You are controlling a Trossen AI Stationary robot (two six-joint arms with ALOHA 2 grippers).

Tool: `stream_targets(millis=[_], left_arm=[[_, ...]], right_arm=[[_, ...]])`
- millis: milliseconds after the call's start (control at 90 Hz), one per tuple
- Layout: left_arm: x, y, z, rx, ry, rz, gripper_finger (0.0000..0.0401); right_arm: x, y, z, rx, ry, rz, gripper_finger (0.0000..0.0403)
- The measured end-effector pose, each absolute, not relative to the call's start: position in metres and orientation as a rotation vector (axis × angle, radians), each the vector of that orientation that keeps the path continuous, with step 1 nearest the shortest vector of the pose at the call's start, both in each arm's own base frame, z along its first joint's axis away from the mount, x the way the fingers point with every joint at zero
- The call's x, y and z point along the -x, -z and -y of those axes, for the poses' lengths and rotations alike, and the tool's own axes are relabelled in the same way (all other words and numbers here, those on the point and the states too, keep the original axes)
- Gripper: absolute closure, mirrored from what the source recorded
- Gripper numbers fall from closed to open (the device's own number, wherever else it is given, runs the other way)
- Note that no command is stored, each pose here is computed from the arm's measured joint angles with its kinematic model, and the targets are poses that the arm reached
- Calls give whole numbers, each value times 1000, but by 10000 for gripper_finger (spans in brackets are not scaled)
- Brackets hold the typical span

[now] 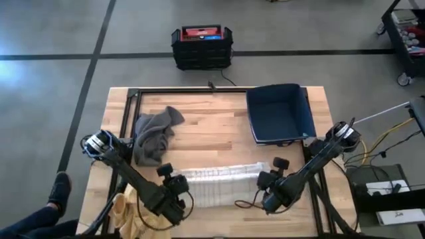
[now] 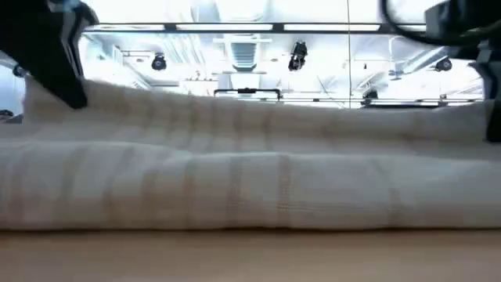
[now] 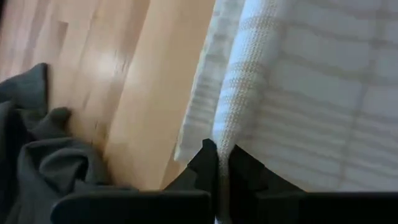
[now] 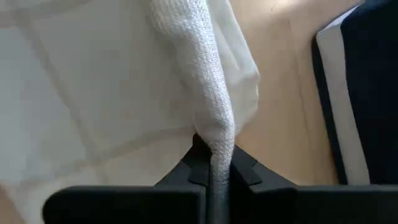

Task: Fold towel
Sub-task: Fold the white towel

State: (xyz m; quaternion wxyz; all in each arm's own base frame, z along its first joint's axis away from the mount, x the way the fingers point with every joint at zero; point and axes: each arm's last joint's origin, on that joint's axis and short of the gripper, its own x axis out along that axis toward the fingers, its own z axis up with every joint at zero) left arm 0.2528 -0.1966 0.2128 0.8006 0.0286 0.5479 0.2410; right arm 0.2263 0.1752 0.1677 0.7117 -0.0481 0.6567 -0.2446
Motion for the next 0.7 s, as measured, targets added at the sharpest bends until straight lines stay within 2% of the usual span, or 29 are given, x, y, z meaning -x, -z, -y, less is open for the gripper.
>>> stream_targets(millis=[344,700], left_arm=[[-242,-180,167,-104,-546,-1177,401],[-240,-165,162,-137,-547,-1144,395]], right_arm=[[-235,-138,-145,50,558,-1458,403],[-236,-135,-141,48,558,-1456,398]])
